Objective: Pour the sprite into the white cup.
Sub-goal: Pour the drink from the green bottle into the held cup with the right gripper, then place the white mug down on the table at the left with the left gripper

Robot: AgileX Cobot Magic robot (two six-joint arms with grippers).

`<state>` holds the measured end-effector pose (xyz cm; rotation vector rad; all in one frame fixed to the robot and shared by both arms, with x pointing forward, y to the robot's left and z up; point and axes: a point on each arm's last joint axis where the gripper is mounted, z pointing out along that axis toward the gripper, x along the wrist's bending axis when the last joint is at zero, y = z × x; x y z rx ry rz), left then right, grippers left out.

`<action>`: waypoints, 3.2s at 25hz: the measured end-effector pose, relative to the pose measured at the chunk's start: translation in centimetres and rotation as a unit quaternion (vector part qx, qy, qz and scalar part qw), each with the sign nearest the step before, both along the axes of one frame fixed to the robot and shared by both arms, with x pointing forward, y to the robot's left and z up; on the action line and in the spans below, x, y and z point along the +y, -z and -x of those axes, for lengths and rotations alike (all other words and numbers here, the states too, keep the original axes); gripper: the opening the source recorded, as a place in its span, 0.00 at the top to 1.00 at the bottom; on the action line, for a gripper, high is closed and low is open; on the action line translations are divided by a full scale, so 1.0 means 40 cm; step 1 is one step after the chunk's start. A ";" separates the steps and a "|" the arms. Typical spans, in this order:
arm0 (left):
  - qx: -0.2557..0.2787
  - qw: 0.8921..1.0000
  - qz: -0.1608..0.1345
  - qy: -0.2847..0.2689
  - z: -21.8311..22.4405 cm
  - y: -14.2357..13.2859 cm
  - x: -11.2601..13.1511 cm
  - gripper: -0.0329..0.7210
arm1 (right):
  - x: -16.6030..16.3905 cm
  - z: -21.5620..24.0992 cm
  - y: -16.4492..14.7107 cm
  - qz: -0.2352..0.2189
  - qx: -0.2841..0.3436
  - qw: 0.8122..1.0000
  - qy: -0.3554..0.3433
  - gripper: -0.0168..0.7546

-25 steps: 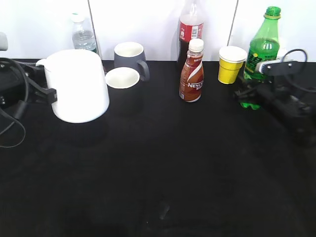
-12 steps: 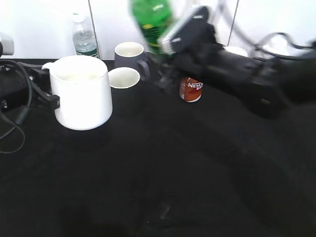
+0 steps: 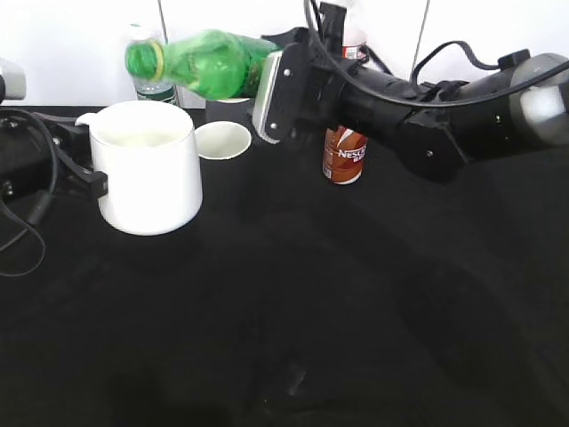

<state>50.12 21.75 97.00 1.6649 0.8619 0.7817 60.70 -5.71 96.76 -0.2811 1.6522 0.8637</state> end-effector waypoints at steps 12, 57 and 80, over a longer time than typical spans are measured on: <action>-0.011 1.000 -0.018 0.004 0.000 0.000 0.000 0.90 | -0.006 -0.006 -0.011 0.068 -0.093 0.993 0.018 0.45; -0.030 0.999 0.005 -0.010 -0.005 -0.012 0.003 0.90 | -0.004 -0.023 -0.047 0.055 -0.130 0.989 0.038 0.45; -0.087 0.948 0.064 -0.299 -0.354 0.141 0.380 0.90 | -0.034 0.057 -0.043 -0.391 0.359 0.847 0.023 0.45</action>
